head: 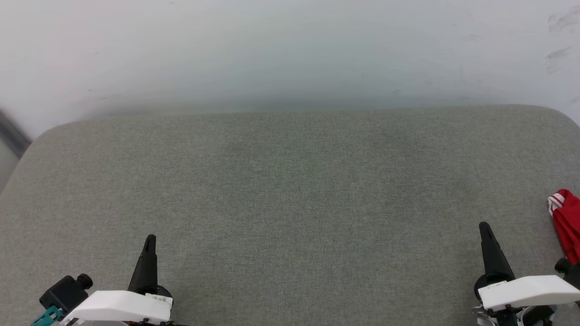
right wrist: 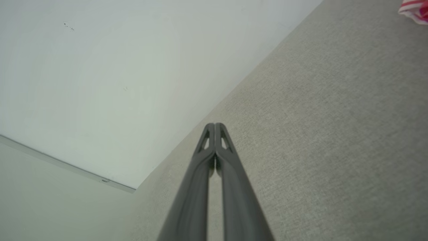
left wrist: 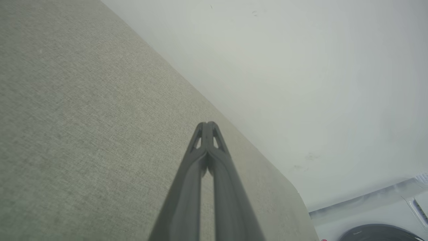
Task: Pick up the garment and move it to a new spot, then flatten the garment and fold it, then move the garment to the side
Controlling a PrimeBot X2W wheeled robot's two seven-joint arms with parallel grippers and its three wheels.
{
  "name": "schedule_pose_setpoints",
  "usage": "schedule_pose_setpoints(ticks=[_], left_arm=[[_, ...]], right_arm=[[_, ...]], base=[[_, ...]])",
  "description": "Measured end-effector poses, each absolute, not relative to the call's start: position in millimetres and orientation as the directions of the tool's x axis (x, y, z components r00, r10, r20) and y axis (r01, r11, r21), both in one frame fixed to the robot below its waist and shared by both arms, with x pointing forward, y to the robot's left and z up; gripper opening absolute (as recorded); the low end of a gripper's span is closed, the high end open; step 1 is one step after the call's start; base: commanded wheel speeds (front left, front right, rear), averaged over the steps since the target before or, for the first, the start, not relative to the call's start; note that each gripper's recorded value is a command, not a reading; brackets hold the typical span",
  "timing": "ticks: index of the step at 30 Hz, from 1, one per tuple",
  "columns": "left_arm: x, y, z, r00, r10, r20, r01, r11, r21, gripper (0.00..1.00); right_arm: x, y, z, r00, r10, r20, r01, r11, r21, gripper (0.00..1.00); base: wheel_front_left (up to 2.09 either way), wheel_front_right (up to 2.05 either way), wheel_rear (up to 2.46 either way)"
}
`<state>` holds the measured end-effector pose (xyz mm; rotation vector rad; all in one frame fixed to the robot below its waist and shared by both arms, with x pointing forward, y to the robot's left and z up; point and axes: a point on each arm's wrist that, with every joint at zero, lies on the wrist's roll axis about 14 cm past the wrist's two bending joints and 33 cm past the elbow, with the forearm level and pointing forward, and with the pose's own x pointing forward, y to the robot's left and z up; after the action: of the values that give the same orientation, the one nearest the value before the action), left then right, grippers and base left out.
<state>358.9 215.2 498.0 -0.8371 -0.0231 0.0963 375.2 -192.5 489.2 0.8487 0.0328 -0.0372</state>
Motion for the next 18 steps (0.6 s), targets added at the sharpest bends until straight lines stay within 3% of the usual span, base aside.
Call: schedule_pose_setpoints(ticks=[18], left_arm=[[367.3, 211.9, 497.2, 0.997, 0.073, -0.034, -0.066, 0.494, -0.867, 0.0]], right_arm=[[379.3, -195.2, 491.2, 0.999, -0.019, -0.051, 0.054, 0.492, 0.869, 0.0]], base=[[0.0, 0.0, 0.0]])
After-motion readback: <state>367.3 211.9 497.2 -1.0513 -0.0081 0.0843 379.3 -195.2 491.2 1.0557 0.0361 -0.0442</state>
